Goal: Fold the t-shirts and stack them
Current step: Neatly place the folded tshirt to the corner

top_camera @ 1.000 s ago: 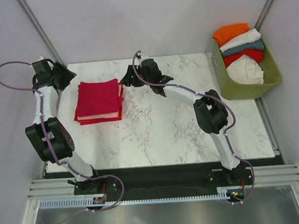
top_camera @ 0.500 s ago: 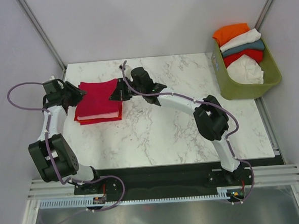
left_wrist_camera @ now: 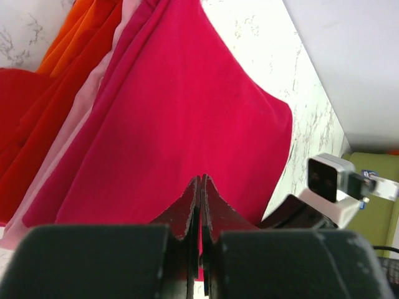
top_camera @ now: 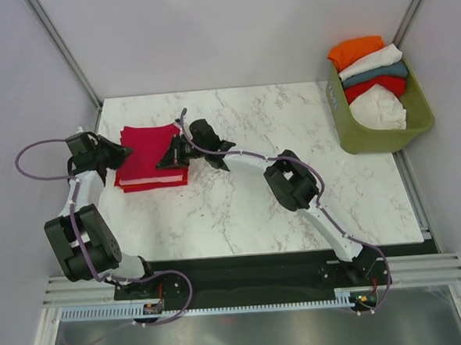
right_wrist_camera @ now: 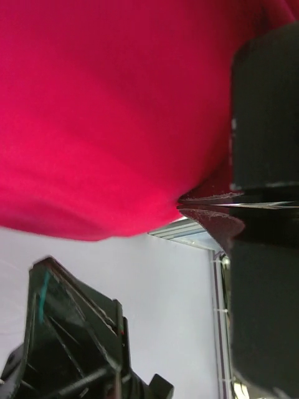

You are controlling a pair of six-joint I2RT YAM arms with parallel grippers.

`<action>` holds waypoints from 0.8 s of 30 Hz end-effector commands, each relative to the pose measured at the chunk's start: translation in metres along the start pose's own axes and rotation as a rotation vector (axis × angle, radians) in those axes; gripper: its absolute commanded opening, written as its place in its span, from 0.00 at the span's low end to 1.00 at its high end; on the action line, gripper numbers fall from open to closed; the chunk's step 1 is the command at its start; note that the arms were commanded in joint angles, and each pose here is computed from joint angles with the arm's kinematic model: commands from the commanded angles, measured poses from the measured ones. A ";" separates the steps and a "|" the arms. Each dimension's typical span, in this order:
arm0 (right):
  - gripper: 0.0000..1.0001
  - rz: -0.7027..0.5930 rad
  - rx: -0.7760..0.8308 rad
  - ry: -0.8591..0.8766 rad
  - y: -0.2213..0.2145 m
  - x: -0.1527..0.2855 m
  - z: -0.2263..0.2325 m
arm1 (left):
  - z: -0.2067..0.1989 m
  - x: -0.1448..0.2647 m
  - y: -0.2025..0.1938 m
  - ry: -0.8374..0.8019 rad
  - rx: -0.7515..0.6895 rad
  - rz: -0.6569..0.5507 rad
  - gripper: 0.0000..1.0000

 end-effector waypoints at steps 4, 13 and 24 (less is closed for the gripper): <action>0.00 0.015 -0.102 0.065 -0.010 -0.005 -0.010 | 0.023 -0.012 -0.011 0.022 0.089 0.023 0.02; 0.00 -0.023 -0.125 0.035 -0.011 0.022 -0.023 | 0.031 -0.016 -0.002 0.079 0.057 -0.030 0.02; 0.13 -0.081 0.089 -0.044 0.016 0.086 0.004 | -0.019 0.028 0.006 -0.025 -0.072 -0.164 0.02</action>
Point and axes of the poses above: each gripper's point midway between its finger pads, its own x axis back along the fingers, its own z axis along the line the jaws close on, y = z × x, the point moved 8 cm from there along x, back along the fingers, and after that the axes turned 11 degrees about x, right-handed, at the moved point
